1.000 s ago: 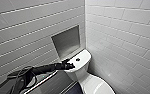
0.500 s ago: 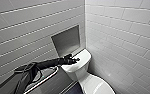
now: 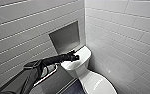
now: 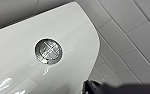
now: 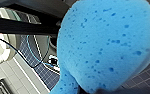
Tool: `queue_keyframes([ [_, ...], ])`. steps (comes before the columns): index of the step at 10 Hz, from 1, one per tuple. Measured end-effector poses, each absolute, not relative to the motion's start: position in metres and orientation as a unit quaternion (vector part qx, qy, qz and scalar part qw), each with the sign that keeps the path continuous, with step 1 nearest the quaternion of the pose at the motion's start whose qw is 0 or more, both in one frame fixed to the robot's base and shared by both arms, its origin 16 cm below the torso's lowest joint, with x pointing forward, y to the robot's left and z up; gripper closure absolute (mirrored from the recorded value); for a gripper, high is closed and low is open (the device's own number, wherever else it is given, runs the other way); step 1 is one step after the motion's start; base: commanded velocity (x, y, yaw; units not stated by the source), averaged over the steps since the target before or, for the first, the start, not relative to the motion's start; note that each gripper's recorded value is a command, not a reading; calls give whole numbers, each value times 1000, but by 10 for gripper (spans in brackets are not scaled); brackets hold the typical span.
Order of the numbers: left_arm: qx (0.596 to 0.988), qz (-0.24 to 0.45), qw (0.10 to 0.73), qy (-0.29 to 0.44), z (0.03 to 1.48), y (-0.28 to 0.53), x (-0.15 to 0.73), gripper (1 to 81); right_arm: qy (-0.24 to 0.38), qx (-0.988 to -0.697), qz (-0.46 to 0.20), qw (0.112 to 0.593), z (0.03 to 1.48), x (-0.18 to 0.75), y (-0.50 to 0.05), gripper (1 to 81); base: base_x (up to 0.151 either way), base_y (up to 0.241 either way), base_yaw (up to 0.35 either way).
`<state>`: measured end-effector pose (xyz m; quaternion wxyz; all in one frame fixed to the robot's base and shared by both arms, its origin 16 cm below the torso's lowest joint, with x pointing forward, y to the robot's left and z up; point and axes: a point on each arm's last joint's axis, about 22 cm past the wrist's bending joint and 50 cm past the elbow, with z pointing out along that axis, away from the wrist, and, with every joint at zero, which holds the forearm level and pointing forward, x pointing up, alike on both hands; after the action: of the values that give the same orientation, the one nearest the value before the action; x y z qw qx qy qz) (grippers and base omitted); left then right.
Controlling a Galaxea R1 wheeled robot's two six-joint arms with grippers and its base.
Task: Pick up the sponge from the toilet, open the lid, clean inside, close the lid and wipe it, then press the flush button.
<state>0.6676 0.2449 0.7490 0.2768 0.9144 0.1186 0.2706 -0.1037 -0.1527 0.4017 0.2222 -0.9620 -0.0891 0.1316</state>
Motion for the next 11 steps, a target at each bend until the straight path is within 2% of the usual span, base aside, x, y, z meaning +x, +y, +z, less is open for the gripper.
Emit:
queue_keyframes([
  [7,917,297,238,122,759,261,702,811,-87,-962,132,224,401,-103,-149,811,0,0,0],
  [11,927,301,195,109,735,275,717,811,-82,-959,148,228,403,-118,-146,811,0,0,0],
])
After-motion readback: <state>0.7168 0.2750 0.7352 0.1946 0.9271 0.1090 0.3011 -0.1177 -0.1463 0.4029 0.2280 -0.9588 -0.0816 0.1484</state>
